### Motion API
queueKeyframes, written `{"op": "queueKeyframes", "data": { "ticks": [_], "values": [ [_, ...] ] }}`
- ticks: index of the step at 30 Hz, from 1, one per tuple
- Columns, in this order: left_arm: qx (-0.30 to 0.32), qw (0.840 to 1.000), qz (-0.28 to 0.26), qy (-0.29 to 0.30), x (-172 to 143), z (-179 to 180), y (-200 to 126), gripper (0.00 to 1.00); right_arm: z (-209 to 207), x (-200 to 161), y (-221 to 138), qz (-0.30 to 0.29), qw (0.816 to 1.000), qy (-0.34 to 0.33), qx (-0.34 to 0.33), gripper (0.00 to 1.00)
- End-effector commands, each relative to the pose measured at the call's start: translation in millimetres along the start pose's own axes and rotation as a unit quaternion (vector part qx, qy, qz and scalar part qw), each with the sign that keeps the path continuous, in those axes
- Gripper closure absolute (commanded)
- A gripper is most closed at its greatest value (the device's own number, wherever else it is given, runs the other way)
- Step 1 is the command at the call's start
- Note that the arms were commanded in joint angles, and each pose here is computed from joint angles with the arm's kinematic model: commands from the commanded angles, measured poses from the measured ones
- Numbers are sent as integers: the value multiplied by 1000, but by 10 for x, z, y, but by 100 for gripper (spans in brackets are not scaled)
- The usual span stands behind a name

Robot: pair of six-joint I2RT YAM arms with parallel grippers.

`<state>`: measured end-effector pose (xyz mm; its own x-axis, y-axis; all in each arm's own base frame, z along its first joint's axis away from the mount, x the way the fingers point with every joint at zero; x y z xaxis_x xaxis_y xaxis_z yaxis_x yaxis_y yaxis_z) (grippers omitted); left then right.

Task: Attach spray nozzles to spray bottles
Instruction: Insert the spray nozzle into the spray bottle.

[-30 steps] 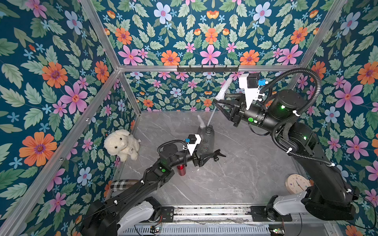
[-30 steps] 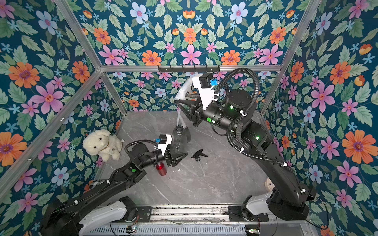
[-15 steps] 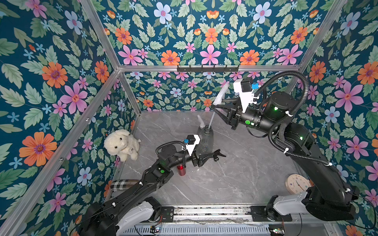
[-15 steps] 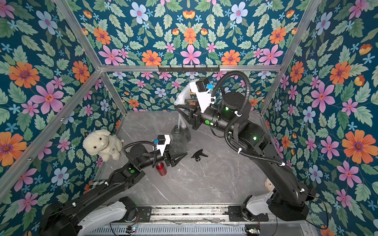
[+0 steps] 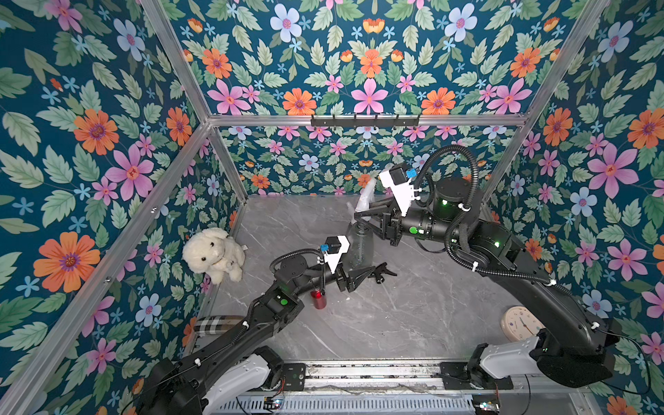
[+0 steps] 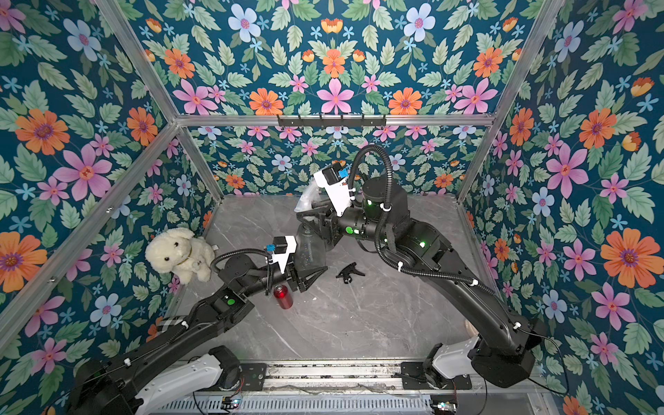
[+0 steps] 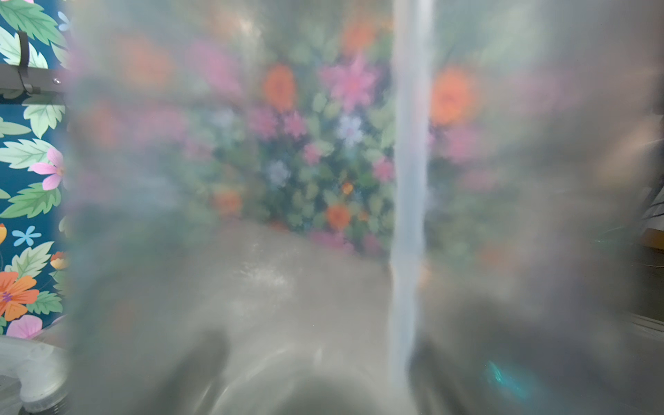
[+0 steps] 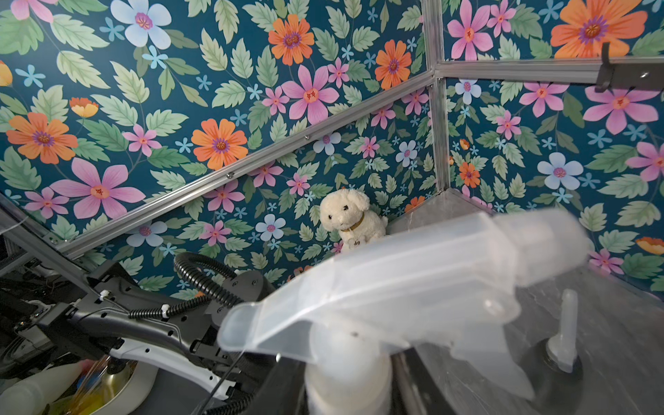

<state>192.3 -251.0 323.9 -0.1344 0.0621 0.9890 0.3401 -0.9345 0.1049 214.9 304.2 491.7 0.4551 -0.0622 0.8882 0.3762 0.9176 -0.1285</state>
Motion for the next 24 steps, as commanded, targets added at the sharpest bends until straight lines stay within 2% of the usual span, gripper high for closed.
{"op": "queueKeyframes", "data": {
  "ticks": [1, 9, 15, 20, 24],
  "values": [
    [3, 999, -32, 17, 172, 5, -14, 100, 62, 28, -19, -15, 1000, -10, 22, 64],
    [3, 999, -31, 19, 188, 1, -19, 100, 140, -22, -53, -14, 998, -21, 53, 63],
    [-4, 999, -25, 20, 176, -11, -6, 100, 161, 31, -62, -2, 999, -26, 46, 62],
    [-5, 999, -25, 22, 173, -14, -10, 100, 176, 47, -78, 9, 999, -31, 32, 56],
    [-6, 999, -24, 24, 172, -18, -9, 100, 192, 7, -19, 32, 999, -31, 22, 55]
  ]
}}
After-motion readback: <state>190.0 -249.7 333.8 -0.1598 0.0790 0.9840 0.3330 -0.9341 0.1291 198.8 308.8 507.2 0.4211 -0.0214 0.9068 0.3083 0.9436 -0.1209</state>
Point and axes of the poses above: each gripper's point midway between its finger pads, its own y axis out along the fingers, its own z axis along the line the jaws close on, x = y × z, the point moved 4 cm from there along -y, back along the fingers, and after that the axes turned 10 degrees about y, right-handed, at the moved point
